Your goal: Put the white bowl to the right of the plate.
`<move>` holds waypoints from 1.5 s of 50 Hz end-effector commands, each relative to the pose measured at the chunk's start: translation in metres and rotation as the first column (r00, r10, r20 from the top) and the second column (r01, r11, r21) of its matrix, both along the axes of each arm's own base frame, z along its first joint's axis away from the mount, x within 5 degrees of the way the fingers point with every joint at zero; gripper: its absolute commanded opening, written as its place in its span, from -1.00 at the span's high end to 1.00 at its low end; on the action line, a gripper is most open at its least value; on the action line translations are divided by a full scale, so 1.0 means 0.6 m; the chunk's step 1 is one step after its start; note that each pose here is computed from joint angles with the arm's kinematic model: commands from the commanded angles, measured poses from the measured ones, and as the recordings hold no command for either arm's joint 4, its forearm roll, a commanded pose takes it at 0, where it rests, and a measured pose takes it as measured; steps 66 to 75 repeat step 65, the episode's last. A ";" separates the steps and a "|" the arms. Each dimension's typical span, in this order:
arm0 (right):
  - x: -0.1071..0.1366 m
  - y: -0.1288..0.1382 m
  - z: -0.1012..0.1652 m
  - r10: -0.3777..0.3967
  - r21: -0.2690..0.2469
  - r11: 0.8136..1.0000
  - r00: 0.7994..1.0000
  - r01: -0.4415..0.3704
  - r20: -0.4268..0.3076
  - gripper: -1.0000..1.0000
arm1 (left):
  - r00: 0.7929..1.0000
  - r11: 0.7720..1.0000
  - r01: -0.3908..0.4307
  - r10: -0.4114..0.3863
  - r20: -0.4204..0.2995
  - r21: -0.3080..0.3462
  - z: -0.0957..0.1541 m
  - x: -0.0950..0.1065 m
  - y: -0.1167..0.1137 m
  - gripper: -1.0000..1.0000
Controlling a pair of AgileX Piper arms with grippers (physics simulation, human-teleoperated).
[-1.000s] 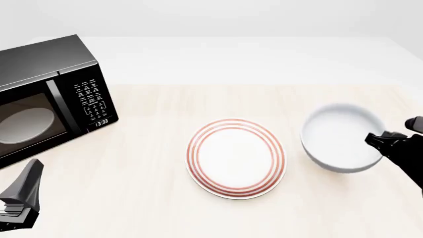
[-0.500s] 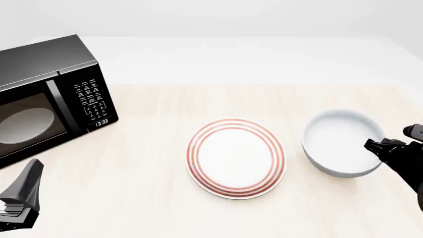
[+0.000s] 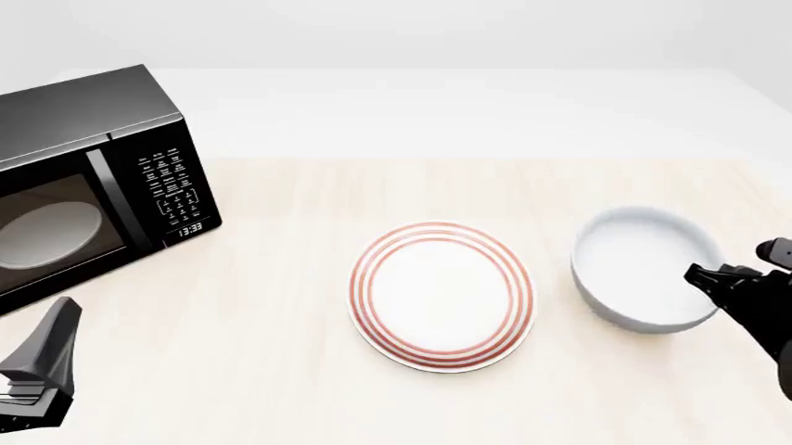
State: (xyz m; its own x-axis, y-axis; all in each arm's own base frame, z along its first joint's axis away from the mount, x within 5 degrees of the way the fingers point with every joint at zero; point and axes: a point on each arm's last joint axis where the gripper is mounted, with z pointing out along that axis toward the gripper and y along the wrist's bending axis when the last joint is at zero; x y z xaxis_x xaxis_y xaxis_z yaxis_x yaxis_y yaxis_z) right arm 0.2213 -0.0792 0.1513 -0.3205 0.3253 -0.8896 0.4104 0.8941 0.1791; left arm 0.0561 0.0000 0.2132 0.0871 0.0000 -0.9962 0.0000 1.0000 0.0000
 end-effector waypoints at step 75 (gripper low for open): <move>-0.263 0.121 0.149 0.308 -0.274 0.930 0.924 -0.243 0.227 -1.00 | 1.000 1.000 0.000 0.000 0.000 0.000 0.000 0.000 0.000 -1.00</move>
